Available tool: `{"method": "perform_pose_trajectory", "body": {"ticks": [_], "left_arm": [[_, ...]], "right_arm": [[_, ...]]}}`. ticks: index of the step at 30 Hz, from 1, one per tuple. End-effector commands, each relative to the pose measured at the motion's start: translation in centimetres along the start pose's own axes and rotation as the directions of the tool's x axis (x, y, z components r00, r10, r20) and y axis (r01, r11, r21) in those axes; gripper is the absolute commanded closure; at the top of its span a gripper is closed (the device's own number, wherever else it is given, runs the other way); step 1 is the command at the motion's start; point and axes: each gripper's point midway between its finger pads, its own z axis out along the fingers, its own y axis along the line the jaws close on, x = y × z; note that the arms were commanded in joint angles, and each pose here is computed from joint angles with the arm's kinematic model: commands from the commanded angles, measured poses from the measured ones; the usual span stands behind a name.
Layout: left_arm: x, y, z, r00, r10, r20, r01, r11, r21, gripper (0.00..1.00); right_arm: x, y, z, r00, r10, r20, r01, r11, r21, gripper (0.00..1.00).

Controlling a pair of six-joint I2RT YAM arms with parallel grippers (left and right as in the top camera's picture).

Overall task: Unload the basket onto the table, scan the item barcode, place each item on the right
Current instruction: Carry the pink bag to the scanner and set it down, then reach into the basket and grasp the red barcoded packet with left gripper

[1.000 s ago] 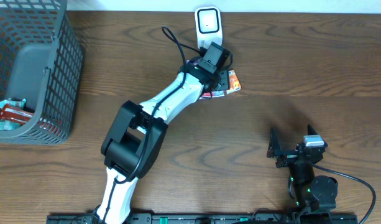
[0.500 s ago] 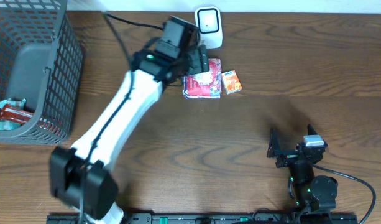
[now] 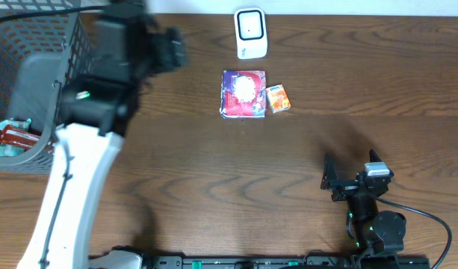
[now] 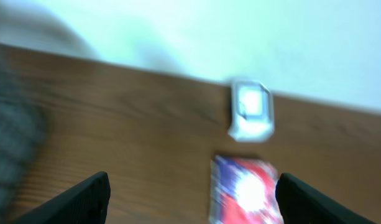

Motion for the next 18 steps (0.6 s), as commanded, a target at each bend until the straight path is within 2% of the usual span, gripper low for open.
{"method": "perform_pose_trajectory", "body": {"ticks": [1, 5, 9, 14, 18], "left_arm": [[-3.5, 5.8, -1.9, 0.994, 0.016, 0.111, 0.002, 0.987, -0.162, 0.15], [-6.4, 12.7, -3.8, 0.975, -0.034, 0.218, 0.099, 0.950, -0.295, 0.12], [-7.5, 18.9, -5.5, 0.957, -0.076, 0.281, 0.190, 0.895, -0.403, 0.09], [-5.7, 25.8, -6.3, 0.946, -0.177, 0.273, 0.299, 0.802, -0.517, 0.00], [-3.2, 30.3, -6.2, 0.919, -0.293, 0.263, 0.393, 0.714, -0.580, 0.02]], "right_arm": [[0.1, -0.2, 0.0, 1.000, -0.007, 0.000, 0.007, 1.000, 0.010, 0.01], [0.1, -0.2, 0.0, 1.000, -0.007, 0.000, 0.007, 1.000, 0.010, 0.01], [0.1, -0.2, 0.0, 1.000, -0.007, 0.000, 0.007, 1.000, 0.010, 0.01], [0.1, -0.2, 0.0, 1.000, -0.007, 0.000, 0.007, 1.000, 0.010, 0.01], [0.1, -0.2, 0.0, 1.000, -0.007, 0.000, 0.007, 1.000, 0.010, 0.01]]}}
